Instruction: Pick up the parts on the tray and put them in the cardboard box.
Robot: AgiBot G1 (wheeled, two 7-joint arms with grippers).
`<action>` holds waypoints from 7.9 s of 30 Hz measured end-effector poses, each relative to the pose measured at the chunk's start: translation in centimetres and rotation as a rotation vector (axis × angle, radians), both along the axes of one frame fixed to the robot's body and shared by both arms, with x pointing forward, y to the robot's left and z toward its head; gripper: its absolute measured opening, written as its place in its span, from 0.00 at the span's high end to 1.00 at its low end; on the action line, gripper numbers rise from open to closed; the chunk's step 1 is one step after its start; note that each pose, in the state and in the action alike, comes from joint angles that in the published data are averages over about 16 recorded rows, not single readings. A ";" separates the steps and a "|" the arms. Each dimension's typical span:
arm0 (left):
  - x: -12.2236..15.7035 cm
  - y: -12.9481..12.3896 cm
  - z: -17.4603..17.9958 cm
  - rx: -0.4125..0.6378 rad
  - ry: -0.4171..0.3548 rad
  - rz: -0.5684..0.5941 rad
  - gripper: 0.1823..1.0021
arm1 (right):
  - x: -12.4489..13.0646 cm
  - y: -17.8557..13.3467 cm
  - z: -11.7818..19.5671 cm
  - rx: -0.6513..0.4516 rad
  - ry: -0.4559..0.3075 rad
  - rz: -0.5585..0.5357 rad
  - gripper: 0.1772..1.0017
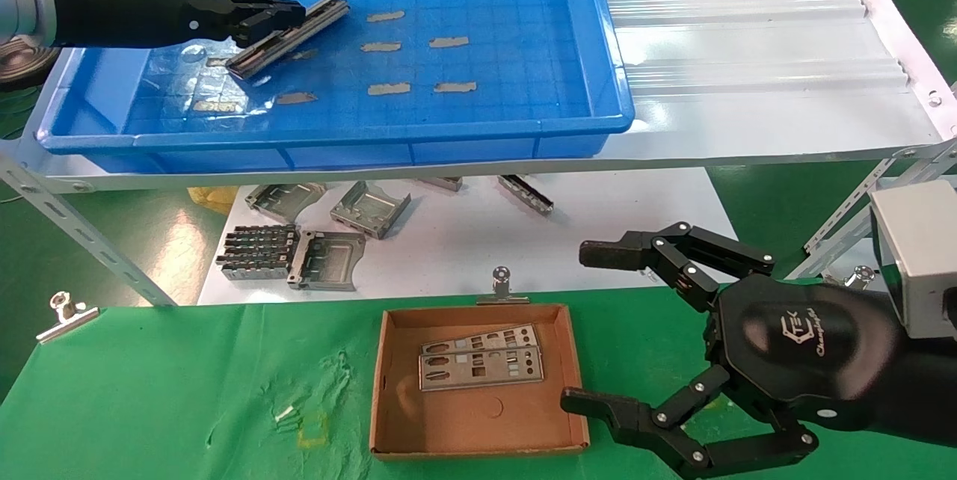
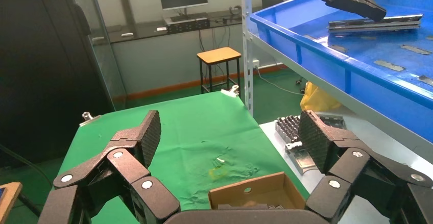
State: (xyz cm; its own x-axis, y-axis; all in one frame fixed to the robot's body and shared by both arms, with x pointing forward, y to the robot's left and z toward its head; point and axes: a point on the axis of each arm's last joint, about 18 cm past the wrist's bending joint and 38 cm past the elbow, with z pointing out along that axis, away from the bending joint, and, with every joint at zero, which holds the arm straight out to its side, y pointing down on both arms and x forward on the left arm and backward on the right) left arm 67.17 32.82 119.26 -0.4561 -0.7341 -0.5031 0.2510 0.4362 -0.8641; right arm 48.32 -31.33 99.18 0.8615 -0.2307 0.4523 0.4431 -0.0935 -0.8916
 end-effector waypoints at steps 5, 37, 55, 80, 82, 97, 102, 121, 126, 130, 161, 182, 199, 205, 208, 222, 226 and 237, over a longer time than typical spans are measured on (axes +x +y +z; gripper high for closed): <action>0.0 0.1 0.1 0.004 -0.009 0.006 0.98 | 0.0 0.0 0.0 0.000 0.000 0.000 0.01; -0.1 0.2 1.9 -0.039 -0.046 0.029 0.99 | 0.0 0.0 0.0 0.000 0.000 0.000 0.00; -2.9 -0.7 4.0 -0.032 -0.148 -0.116 0.99 | 0.0 0.0 0.0 0.000 0.000 0.000 0.00; -10.3 -2.5 0.6 0.107 -0.257 -0.541 0.99 | 0.0 0.0 0.0 0.000 0.000 0.000 0.00; -10.9 -2.6 0.1 0.118 -0.263 -0.557 0.99 | 0.0 0.0 0.0 0.000 0.000 0.000 0.00; -15.9 -4.7 -5.1 0.200 -0.227 -0.616 0.99 | 0.0 0.0 0.0 0.000 0.000 0.000 0.00; -16.7 -5.8 -7.1 0.210 -0.187 -0.612 0.99 | 0.0 0.0 0.0 0.000 0.000 0.000 0.00; -11.9 -9.7 -17.8 0.319 -0.021 -0.576 0.99 | 0.0 0.0 0.0 0.000 0.000 0.000 0.00; -9.9 -11.0 -21.5 0.365 0.015 -0.546 0.99 | 0.0 0.0 0.0 0.000 0.000 0.000 0.00; -8.4 -12.1 -24.2 0.399 0.028 -0.515 0.99 | 0.0 0.0 0.0 0.000 0.000 0.000 0.00; -3.8 -16.3 -31.9 0.620 -0.153 -0.373 0.99 | 0.0 0.0 0.0 0.000 0.000 0.000 0.00; -4.5 -15.4 -30.7 0.470 -0.012 -0.403 0.79 | 0.0 0.0 0.0 0.000 0.000 0.000 0.00; -5.7 -11.1 -28.5 0.068 0.228 -0.493 0.33 | 0.0 0.0 0.0 0.000 0.000 0.000 0.00; -5.8 -10.5 -28.5 0.018 0.244 -0.506 0.19 | 0.0 0.0 0.0 0.000 0.000 0.000 0.00; -5.9 -10.4 -28.5 0.013 0.246 -0.509 0.13 | 0.0 0.0 0.0 0.000 0.000 -0.001 0.00; -7.5 -9.3 -27.3 0.002 0.220 -0.545 0.01 | 0.0 0.0 0.0 0.001 0.000 -0.001 0.00; -8.2 -8.8 -26.7 -0.007 0.209 -0.565 0.00 | 0.0 0.0 0.0 0.001 0.000 -0.001 0.00; -10.6 -7.2 -25.1 -0.027 0.174 -0.619 0.00 | 0.0 0.0 0.0 0.001 0.000 -0.001 0.00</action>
